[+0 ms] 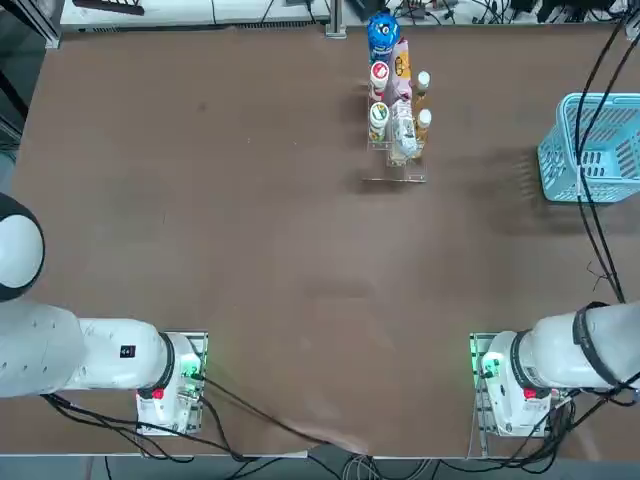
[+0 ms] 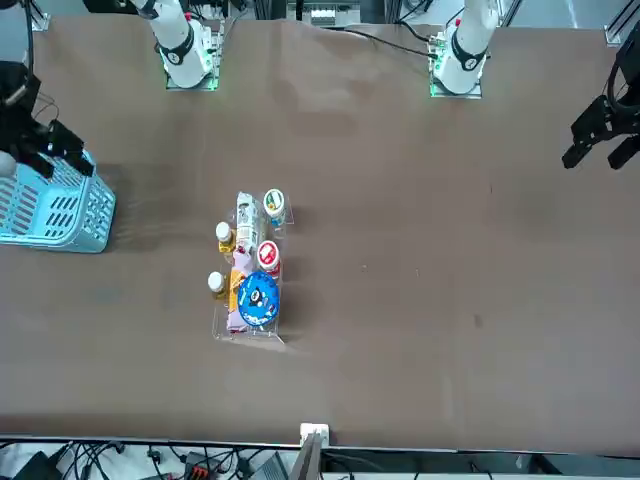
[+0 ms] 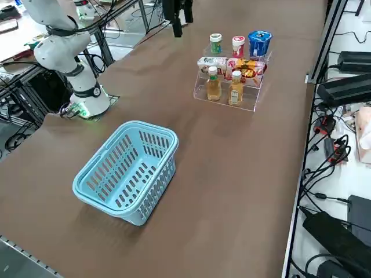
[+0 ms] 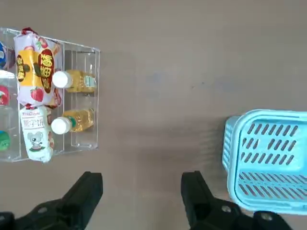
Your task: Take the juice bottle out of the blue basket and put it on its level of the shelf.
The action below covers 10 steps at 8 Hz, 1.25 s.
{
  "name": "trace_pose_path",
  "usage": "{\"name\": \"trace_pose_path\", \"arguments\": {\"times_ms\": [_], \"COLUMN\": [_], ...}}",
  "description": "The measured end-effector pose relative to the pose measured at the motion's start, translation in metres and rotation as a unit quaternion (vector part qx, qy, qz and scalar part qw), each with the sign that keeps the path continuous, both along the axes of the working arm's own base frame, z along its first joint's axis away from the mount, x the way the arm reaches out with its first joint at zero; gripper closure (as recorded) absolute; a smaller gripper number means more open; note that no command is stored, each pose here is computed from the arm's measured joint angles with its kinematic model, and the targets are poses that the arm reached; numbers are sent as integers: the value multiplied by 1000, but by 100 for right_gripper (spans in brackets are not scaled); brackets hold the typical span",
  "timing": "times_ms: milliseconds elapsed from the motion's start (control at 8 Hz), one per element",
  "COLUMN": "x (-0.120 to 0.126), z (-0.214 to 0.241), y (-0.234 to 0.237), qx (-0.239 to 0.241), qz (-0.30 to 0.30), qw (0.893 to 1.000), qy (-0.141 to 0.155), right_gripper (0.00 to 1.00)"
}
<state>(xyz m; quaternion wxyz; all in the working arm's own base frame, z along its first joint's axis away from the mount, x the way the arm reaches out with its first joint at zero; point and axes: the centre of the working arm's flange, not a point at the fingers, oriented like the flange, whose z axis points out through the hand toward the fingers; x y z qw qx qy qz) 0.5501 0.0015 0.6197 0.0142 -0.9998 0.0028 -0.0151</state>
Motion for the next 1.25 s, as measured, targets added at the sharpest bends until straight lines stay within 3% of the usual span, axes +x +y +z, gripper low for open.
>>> {"name": "trace_pose_path", "arguments": {"times_ms": [500, 1250], "x": [-14, -14], "z": [9, 12], "y": [-2, -20], "qx": [-10, 2], "qz": [-37, -22], "qw": [999, 1000], "qy": [6, -4], "right_gripper": [0, 0]}}
